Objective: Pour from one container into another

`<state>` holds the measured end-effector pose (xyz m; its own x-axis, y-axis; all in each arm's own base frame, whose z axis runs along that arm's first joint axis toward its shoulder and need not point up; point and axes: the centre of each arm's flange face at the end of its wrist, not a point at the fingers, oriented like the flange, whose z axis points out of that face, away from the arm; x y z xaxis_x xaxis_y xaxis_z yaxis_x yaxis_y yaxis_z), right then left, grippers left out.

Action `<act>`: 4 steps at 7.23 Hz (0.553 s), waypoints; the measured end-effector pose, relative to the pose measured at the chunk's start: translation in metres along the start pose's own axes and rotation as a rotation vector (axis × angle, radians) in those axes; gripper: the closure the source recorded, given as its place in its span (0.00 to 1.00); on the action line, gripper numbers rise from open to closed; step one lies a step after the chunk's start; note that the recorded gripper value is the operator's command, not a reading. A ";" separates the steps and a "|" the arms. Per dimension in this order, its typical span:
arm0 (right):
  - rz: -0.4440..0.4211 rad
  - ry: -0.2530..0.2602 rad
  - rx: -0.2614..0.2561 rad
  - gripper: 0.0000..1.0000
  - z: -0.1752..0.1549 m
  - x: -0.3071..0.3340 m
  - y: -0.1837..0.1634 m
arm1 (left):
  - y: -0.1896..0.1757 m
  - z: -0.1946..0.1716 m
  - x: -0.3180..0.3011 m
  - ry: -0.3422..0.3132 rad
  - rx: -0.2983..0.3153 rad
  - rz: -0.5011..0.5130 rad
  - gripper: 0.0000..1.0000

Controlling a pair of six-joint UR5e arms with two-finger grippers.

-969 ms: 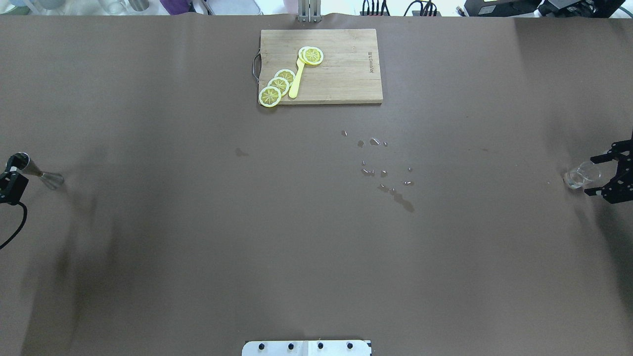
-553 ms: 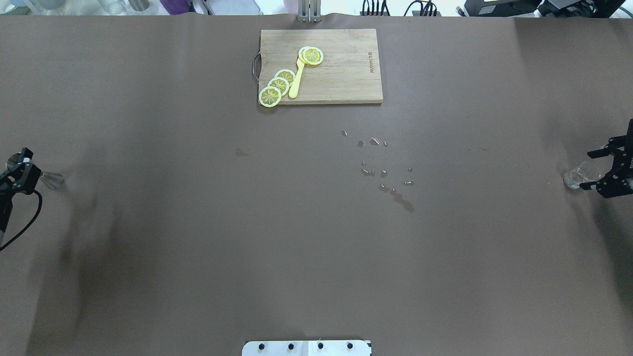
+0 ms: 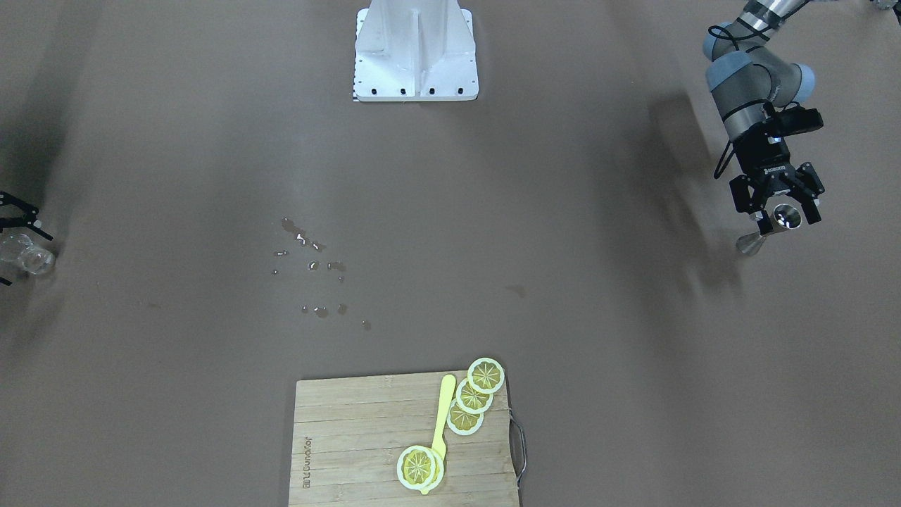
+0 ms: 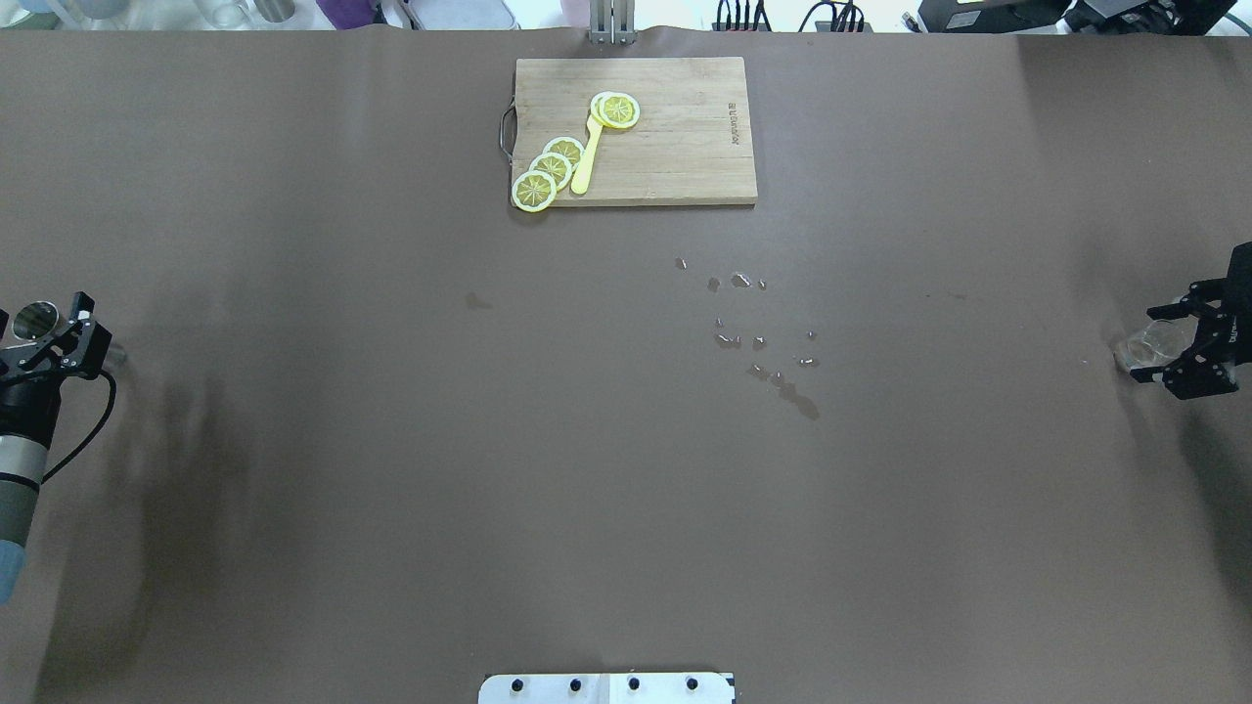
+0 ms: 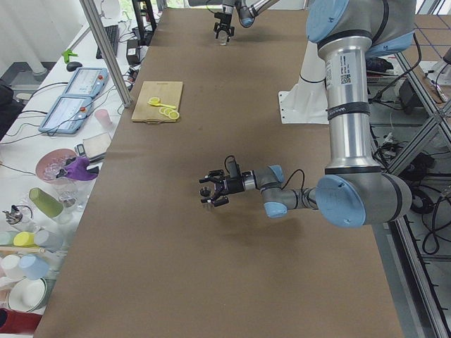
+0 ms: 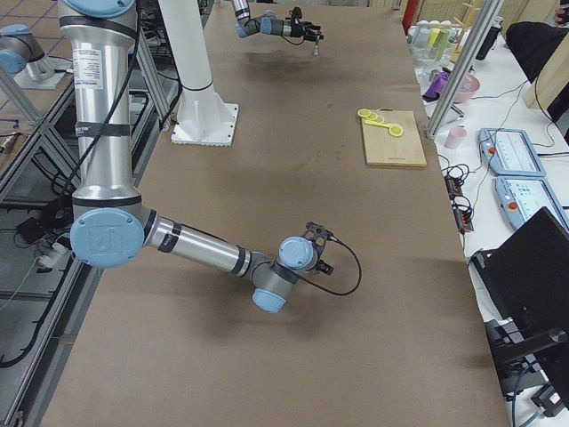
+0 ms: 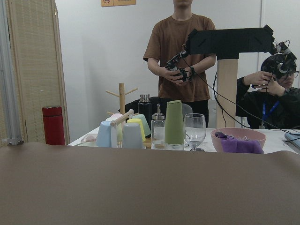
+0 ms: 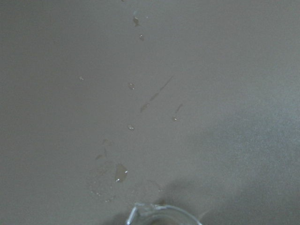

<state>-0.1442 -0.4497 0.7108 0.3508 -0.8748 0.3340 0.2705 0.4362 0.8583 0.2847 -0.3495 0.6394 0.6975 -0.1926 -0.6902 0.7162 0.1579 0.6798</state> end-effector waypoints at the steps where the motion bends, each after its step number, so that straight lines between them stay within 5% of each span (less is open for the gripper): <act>1: 0.001 -0.001 -0.001 0.00 0.002 0.000 0.000 | 0.004 0.002 -0.001 -0.003 0.001 0.001 0.03; 4: -0.003 -0.004 -0.001 0.00 0.006 0.002 -0.004 | 0.020 0.009 -0.002 -0.013 0.004 0.001 0.03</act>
<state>-0.1499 -0.4546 0.7104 0.3464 -0.8768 0.3333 0.2721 0.4340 0.8588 0.2977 -0.3546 0.6563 0.6975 -0.2052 -0.6865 0.7158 0.1545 0.6810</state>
